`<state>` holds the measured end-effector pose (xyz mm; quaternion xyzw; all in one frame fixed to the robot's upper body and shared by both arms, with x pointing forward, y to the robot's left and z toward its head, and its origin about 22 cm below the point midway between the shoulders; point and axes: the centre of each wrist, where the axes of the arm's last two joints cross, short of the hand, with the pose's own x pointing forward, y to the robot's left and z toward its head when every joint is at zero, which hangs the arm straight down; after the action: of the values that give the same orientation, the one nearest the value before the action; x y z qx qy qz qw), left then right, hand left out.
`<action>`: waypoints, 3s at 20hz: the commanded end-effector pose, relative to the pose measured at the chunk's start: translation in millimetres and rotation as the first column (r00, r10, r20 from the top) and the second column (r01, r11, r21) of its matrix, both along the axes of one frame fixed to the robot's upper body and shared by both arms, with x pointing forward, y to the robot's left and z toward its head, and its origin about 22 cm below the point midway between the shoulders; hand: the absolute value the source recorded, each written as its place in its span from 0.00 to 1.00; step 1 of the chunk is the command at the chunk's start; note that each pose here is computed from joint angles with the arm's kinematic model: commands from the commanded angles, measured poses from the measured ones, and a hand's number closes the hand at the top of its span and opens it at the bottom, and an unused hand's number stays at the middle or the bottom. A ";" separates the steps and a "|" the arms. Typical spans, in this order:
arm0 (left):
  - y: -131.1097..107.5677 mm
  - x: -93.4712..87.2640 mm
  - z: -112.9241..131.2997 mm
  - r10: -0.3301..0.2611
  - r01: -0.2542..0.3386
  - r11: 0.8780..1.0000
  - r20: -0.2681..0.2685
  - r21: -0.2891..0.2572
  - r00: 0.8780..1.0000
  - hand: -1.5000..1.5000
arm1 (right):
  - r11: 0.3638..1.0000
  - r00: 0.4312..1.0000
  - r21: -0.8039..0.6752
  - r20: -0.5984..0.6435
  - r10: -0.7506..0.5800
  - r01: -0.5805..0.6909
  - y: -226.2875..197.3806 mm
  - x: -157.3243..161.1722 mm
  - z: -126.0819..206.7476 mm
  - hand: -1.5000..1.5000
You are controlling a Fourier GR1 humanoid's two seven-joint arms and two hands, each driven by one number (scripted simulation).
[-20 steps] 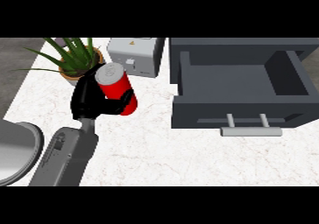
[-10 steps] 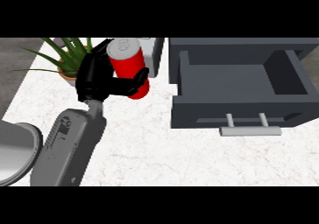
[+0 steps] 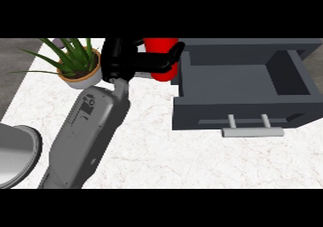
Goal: Pick up the can, place it into the drawer and close the drawer
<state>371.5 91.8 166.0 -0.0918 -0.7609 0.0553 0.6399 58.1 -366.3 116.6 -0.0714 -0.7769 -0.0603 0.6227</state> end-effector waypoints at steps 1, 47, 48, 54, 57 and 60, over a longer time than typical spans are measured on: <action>-20.2 8.8 15.5 -0.008 0.008 1.000 -0.005 -0.010 1.000 1.00 | 1.000 1.000 0.015 -0.014 0.009 -0.009 0.9 0.6 -11.1 0.00; -111.9 44.2 13.2 0.112 -0.087 0.975 -0.115 0.205 0.987 0.00 | 0.997 0.997 0.014 0.017 0.072 -0.072 9.0 31.8 10.1 0.00; -105.1 43.7 -3.9 0.110 -0.090 0.975 -0.086 0.203 0.990 0.00 | 0.998 0.998 0.008 0.025 0.060 -0.060 12.0 40.3 11.7 0.00; -104.2 47.6 -1.8 0.158 -0.137 0.970 -0.091 0.202 0.983 0.00 | 0.998 0.998 0.003 0.018 0.063 -0.063 15.5 25.1 17.0 0.00; -103.2 48.8 -1.2 0.158 -0.138 0.975 -0.108 0.175 0.982 0.00 | 0.999 0.998 0.001 0.030 0.047 -0.047 10.0 30.6 19.0 0.00; -102.0 52.4 1.7 0.153 -0.136 0.975 -0.089 0.178 0.984 0.00 | 0.999 0.998 -0.005 0.036 0.052 -0.052 9.0 41.6 18.3 0.00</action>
<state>420.0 -13.5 168.7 0.0239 -0.7317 0.0377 0.6802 92.3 -357.8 132.9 -0.0463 -0.7877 -0.0432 0.6128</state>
